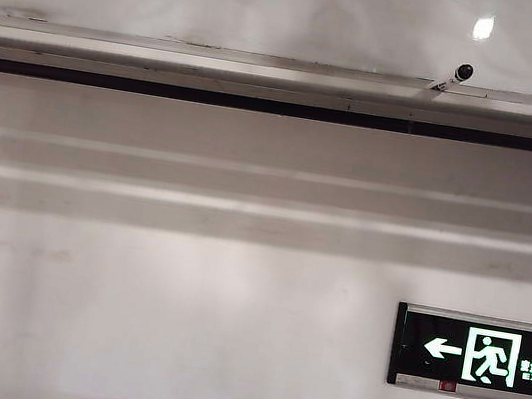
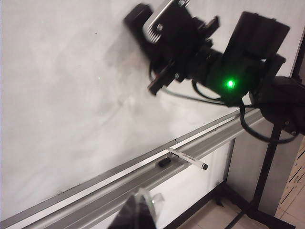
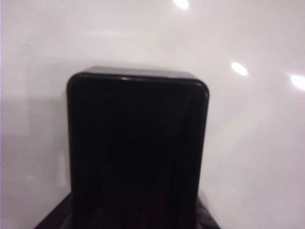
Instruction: Wipe the whiteboard clean using the black magnetic whiteboard eraser attached to the whiteboard.
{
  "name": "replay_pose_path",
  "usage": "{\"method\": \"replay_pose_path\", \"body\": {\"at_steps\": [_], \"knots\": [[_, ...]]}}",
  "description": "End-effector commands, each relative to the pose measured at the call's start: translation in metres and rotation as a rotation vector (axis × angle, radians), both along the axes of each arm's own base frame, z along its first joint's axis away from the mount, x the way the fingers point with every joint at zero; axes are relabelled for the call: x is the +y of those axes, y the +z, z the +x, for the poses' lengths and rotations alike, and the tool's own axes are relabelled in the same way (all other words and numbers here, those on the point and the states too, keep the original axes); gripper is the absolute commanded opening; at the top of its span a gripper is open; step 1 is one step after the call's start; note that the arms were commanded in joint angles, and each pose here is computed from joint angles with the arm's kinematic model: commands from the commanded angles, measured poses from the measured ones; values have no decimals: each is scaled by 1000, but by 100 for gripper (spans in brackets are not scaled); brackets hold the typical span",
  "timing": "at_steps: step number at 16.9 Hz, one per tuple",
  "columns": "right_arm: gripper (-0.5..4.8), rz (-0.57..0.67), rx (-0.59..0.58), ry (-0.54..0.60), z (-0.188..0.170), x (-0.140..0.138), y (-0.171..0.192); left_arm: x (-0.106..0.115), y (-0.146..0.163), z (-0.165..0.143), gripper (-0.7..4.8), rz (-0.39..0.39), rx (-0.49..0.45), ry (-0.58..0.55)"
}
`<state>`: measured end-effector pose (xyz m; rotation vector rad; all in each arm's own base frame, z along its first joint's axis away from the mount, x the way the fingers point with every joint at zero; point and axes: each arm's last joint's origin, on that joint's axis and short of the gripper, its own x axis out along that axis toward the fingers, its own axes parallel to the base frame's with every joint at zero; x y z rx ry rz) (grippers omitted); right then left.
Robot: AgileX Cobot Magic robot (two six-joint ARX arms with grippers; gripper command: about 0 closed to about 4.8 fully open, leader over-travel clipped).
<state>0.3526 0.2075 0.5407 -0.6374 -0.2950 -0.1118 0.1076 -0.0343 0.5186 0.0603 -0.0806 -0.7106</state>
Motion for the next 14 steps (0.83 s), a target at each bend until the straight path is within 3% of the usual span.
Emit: {"method": "replay_pose_path", "body": {"at_steps": [1, 5, 10, 14], "knots": [[21, 69, -66, -88, -6, -20, 16, 0, 2, -1, -6, -4, -10, -5], [21, 17, -28, -39, -4, -19, 11, 0, 1, -1, -6, -4, -9, -5], [20, -25, 175, 132, 2, -11, -11, 0, 2, -1, -6, -4, -10, -5], [21, -11, 277, 121, 6, -8, -25, 0, 2, -1, -6, -4, -10, -5]]}}
